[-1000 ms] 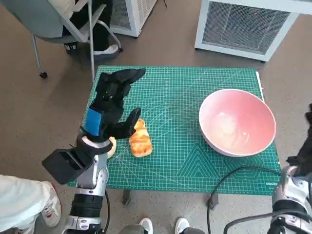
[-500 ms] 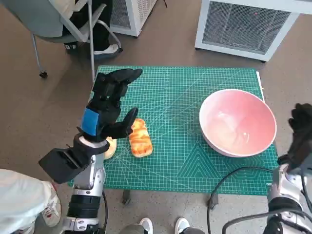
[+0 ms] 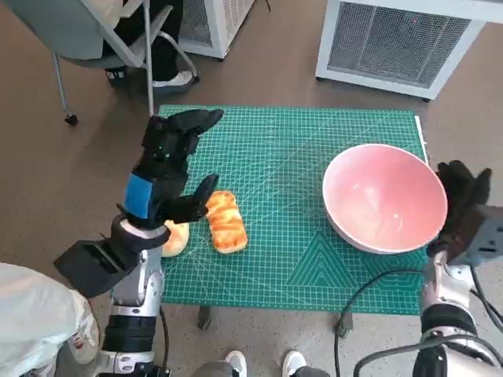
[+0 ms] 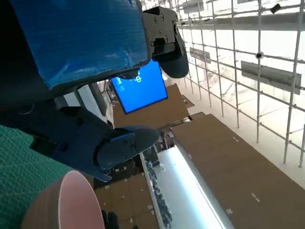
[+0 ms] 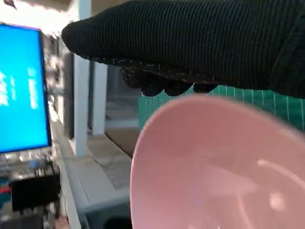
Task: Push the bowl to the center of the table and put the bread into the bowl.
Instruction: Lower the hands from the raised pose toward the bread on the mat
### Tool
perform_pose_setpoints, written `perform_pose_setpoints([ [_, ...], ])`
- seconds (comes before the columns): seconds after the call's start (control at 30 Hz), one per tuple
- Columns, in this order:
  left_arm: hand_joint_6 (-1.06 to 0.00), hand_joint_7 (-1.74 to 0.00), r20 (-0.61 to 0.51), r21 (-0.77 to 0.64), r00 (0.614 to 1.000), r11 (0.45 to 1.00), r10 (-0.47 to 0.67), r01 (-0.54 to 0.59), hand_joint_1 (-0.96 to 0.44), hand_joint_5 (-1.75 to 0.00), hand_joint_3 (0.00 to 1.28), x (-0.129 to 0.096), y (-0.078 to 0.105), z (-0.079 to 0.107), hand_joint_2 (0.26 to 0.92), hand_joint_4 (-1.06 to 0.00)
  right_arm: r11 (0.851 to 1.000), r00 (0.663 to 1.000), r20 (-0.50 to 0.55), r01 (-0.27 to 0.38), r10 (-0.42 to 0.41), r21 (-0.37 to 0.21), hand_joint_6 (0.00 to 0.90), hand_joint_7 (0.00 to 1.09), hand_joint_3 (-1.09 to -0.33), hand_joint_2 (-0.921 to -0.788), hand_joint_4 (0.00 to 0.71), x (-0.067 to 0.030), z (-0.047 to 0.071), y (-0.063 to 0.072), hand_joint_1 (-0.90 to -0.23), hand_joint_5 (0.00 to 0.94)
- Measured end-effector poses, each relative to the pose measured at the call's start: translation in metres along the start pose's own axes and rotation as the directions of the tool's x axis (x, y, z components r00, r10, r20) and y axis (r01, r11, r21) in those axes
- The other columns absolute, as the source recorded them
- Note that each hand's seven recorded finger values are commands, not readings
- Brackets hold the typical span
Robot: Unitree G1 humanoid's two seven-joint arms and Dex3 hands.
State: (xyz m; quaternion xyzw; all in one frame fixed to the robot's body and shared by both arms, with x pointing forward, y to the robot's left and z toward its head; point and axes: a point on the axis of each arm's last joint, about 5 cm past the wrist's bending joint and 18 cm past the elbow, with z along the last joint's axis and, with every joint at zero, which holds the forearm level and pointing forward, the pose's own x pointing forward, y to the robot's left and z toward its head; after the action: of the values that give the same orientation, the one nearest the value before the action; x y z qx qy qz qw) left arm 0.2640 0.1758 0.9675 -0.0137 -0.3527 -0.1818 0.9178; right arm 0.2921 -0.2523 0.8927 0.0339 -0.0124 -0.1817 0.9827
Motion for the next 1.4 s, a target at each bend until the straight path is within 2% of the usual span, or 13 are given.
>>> perform_pose_setpoints([
  [0.33, 0.00, -1.00, -0.003, 0.017, 1.000, 1.000, 0.008, -0.008, -0.25, -0.75, 0.65, -0.003, 0.003, 0.003, 0.753, 0.00, 0.998, 0.998, -0.010, -0.059, 0.059, 0.027, 0.325, 0.35, -0.552, -0.921, 0.437, 0.0023, 0.002, 0.023, -0.298, 0.013],
  [0.57, 0.00, -1.02, -0.008, 0.032, 1.000, 0.999, 0.027, -0.027, -0.26, -0.75, 0.62, -0.007, 0.007, 0.006, 0.761, -0.01, 0.994, 0.995, -0.012, -0.094, 0.095, 0.058, 0.291, 0.43, -0.527, -0.921, 0.441, 0.0049, 0.006, 0.039, -0.307, 0.006],
  [0.73, 0.00, -1.03, -0.010, 0.038, 0.999, 0.998, 0.041, -0.040, -0.26, -0.73, 0.59, -0.008, 0.008, 0.009, 0.770, -0.03, 0.987, 0.990, -0.016, -0.135, 0.137, 0.087, 0.261, 0.49, -0.538, -0.921, 0.443, 0.0064, 0.009, 0.051, -0.295, 0.002],
  [1.1, -0.05, -0.98, -0.028, 0.057, 0.998, 0.997, 0.057, -0.056, -0.25, -0.67, 0.52, -0.015, 0.011, 0.012, 0.787, -0.09, 0.973, 0.980, -0.010, -0.198, 0.200, 0.117, 0.230, 0.51, -0.562, -0.921, 0.418, 0.0087, 0.017, 0.075, -0.252, 0.000],
  [1.4, -0.10, -0.92, -0.049, 0.092, 0.997, 0.994, 0.056, -0.051, -0.26, -0.59, 0.38, -0.019, 0.015, 0.013, 0.842, -0.15, 0.963, 0.971, -0.016, -0.234, 0.238, 0.130, 0.213, 0.51, -0.562, -0.921, 0.413, 0.0100, 0.023, 0.089, -0.242, 0.001],
])
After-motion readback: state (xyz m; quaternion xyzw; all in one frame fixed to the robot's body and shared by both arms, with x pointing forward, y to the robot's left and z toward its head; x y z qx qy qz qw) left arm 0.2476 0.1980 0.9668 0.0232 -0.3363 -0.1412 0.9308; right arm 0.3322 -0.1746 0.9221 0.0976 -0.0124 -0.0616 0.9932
